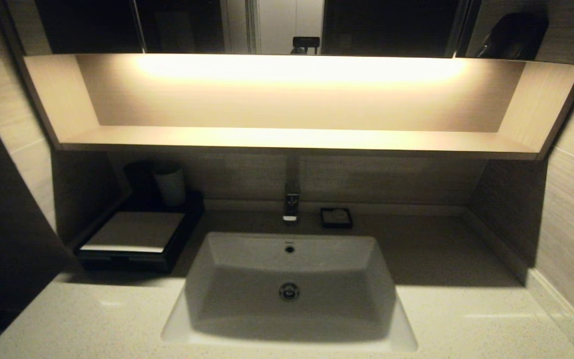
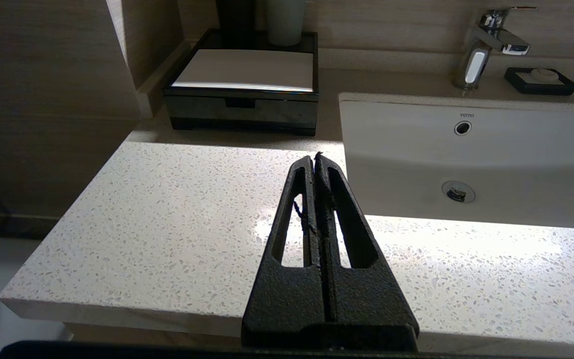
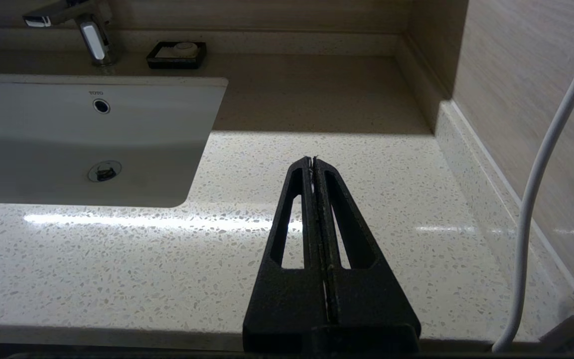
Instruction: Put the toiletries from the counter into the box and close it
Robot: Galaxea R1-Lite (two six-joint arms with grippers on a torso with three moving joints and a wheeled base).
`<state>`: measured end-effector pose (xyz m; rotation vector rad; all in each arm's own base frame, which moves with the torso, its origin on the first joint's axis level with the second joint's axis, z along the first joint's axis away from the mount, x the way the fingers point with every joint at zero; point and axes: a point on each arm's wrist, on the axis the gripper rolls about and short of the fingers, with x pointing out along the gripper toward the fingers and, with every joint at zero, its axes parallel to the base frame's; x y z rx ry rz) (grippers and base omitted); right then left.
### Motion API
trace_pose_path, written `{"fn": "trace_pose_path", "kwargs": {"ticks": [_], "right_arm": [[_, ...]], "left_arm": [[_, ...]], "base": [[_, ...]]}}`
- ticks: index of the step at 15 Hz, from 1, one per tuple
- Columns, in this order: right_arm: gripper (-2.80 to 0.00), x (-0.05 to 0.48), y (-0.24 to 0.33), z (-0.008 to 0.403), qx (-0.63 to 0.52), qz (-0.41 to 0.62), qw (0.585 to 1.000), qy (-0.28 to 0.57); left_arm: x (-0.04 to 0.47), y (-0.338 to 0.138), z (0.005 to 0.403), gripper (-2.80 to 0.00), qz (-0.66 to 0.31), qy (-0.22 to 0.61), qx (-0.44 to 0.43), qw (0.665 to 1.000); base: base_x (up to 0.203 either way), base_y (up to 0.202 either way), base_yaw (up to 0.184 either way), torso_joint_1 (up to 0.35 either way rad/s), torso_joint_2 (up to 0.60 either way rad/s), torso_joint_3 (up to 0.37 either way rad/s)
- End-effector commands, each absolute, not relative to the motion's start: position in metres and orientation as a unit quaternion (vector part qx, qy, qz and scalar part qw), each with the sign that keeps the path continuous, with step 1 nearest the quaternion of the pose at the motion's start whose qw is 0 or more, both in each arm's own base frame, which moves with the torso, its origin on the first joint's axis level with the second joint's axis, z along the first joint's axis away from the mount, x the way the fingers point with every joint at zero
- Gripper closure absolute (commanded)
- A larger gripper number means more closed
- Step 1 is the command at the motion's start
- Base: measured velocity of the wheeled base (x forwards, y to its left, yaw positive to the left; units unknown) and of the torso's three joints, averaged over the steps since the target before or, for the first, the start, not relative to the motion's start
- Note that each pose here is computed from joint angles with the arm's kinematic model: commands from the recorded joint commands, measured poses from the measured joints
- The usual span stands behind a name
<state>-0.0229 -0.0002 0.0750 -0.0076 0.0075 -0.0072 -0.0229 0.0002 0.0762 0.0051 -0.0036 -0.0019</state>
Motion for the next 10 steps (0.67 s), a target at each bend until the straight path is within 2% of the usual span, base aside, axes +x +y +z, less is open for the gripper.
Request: {"fn": "trace_pose_path", "kwargs": {"ticks": [1, 10], "right_arm": [[0.00, -0.0230, -0.0001, 0.0749, -0.004, -0.003, 1.000, 0.003], [0.00, -0.0229, -0.0002, 0.0750, 0.001, -0.004, 1.000, 0.004]], "left_arm": [[-0.0228, 0.0002, 0.0762, 0.00, -0.001, -0.002, 0.003, 1.000], [-0.0229, 0.0002, 0.0762, 0.00, -0.001, -0.002, 0.002, 1.000]], "base": [[0.000, 0.000, 0.000, 0.000, 0.00, 0.000], [0.000, 0.000, 0.000, 0.000, 0.00, 0.000]]}}
